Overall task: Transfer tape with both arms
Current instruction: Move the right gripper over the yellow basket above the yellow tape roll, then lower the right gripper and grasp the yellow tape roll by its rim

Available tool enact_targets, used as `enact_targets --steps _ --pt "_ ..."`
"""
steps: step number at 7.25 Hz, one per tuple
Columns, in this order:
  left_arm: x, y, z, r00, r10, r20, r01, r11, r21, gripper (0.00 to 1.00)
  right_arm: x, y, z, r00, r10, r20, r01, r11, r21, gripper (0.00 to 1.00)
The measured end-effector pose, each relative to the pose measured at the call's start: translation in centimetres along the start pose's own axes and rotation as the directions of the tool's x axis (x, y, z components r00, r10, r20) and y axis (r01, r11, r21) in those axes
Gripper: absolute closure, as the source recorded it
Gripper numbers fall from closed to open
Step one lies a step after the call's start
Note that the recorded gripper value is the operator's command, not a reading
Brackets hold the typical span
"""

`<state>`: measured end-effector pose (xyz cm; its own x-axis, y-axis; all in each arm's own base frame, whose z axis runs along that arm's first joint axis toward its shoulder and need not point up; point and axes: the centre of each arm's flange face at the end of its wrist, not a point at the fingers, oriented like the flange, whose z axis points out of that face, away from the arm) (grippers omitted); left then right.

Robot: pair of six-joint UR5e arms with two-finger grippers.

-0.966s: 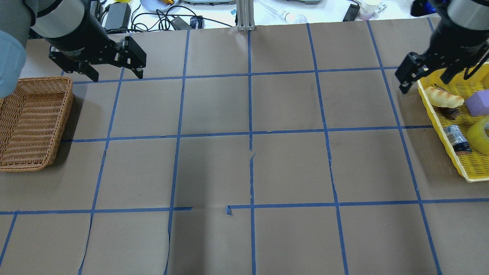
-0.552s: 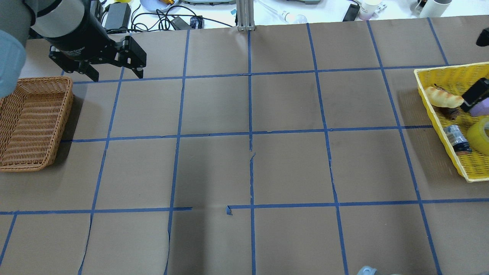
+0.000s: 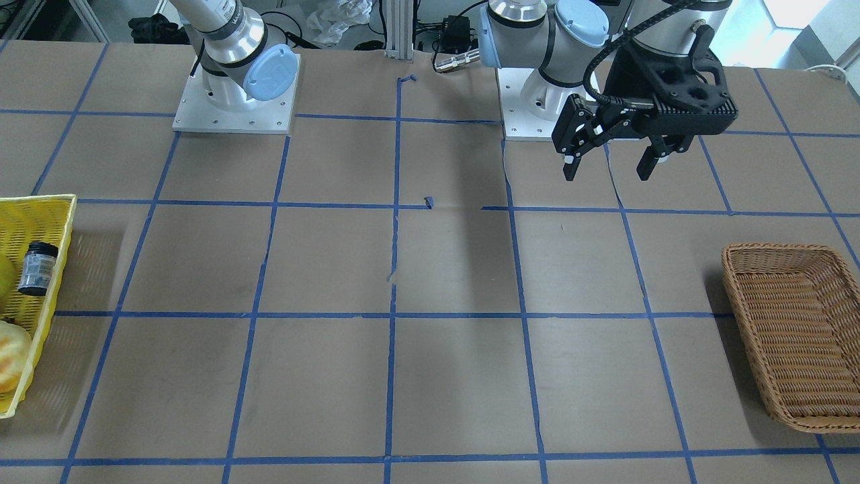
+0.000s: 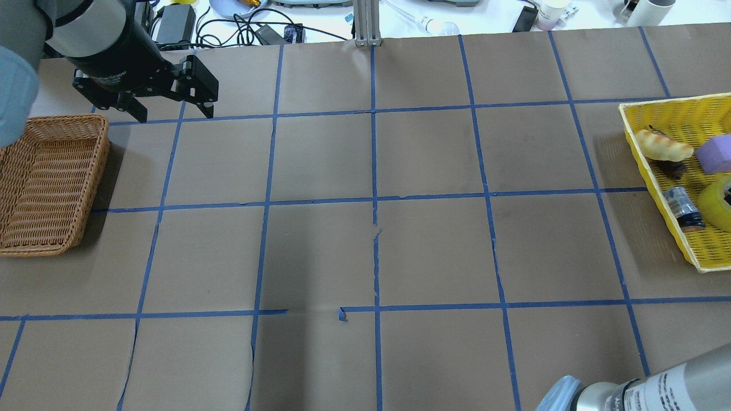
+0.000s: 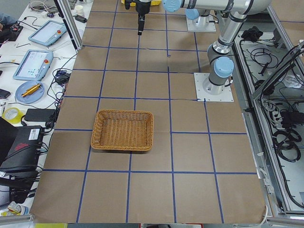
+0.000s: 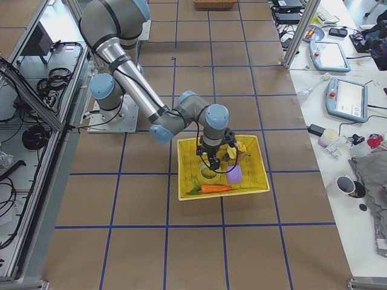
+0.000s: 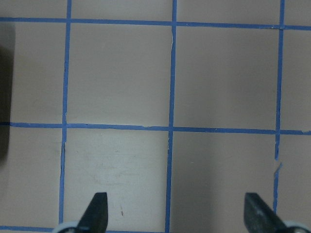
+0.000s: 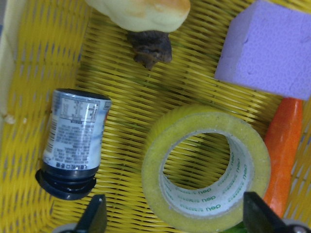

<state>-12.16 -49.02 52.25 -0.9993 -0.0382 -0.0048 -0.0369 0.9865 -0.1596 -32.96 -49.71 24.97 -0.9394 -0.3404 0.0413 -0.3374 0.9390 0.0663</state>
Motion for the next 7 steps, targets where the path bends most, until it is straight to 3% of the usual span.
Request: enact_targets --steps 3,4,5,7 --pt "0.0 0.0 0.0 1.0 0.004 0.001 -0.004 1.0 -0.001 0.0 0.6 0.7 4.0 0.988 0.151 0.02 -0.149 0.986 -0.078 0.01" --pt "0.0 0.0 0.0 1.0 0.004 0.001 -0.004 1.0 -0.001 0.0 0.2 0.9 4.9 0.983 0.18 0.027 -0.177 0.979 -0.099 0.43" --pt "0.0 0.0 0.1 1.0 0.004 0.001 -0.004 1.0 -0.001 0.0 -0.2 1.1 5.6 0.977 0.209 0.036 -0.204 0.973 -0.11 0.53" --pt "0.0 0.0 0.0 1.0 0.006 0.002 -0.006 1.0 -0.001 0.0 -0.7 1.0 6.0 0.968 0.248 0.04 -0.242 0.963 -0.117 0.5"
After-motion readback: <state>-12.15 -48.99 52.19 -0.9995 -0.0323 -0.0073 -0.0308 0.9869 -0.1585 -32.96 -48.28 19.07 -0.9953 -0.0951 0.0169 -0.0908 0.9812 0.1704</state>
